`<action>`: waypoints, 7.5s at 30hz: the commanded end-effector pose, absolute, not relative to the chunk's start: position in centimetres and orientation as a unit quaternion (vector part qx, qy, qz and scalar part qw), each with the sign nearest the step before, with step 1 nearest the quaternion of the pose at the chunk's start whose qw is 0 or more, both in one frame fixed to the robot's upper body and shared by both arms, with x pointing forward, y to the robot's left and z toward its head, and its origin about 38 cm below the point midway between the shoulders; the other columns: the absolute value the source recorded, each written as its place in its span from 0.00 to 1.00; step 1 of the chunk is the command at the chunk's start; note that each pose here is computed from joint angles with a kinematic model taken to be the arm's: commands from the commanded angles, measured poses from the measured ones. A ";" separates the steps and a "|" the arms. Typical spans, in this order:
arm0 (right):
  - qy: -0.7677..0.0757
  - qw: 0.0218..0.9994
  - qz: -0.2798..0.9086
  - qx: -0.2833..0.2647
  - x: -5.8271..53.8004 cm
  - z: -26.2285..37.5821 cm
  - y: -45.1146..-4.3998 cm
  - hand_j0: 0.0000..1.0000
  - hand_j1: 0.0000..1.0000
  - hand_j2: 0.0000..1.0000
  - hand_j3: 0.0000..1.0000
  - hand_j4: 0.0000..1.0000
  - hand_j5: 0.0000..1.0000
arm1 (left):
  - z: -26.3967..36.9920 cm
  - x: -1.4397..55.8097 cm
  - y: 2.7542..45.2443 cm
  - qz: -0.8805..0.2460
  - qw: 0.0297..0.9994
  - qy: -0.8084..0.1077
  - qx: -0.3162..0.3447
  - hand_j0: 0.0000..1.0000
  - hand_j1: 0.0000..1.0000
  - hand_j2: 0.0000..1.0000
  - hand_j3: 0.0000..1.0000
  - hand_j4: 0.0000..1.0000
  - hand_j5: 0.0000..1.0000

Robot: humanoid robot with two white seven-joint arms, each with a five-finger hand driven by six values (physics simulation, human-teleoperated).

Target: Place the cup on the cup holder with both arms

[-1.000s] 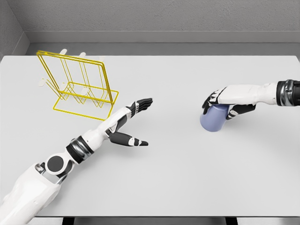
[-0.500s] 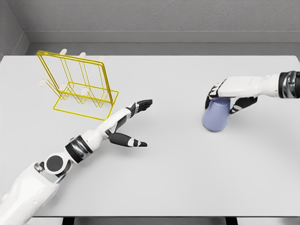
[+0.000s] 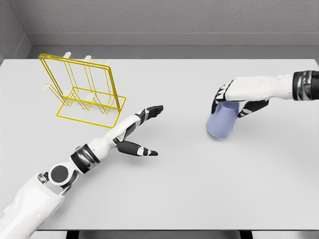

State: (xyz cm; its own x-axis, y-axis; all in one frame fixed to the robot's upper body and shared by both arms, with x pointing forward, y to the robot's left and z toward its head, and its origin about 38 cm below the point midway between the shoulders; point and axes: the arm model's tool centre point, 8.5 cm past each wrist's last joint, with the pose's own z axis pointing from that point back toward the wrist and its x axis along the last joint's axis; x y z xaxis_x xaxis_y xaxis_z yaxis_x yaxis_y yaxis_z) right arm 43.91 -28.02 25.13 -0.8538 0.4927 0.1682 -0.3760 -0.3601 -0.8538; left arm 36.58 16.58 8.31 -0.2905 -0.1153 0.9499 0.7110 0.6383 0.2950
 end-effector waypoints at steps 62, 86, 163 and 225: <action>-0.527 0.225 0.820 0.008 44.9 22.8 -19.8 1.00 1.00 1.00 1.00 1.00 1.00 | 7.6 37.5 16.8 -0.348 0.611 -0.683 -0.198 1.00 1.00 1.00 1.00 1.00 1.00; -0.626 0.321 0.697 -0.136 48.1 26.6 -31.0 1.00 1.00 1.00 1.00 1.00 1.00 | 7.4 36.2 12.3 -0.347 0.593 -0.683 -0.247 1.00 1.00 1.00 1.00 1.00 1.00; -0.617 0.374 0.673 -0.159 47.7 24.9 -35.6 1.00 1.00 1.00 1.00 1.00 1.00 | 18.3 36.0 25.2 -0.339 0.538 -0.739 -0.223 0.44 0.44 0.44 0.44 0.44 0.44; -0.617 0.374 0.674 -0.160 47.7 25.0 -35.6 1.00 1.00 1.00 1.00 1.00 1.00 | 22.9 37.7 31.2 -0.311 0.537 -0.764 -0.177 0.45 0.45 0.45 0.45 0.45 0.45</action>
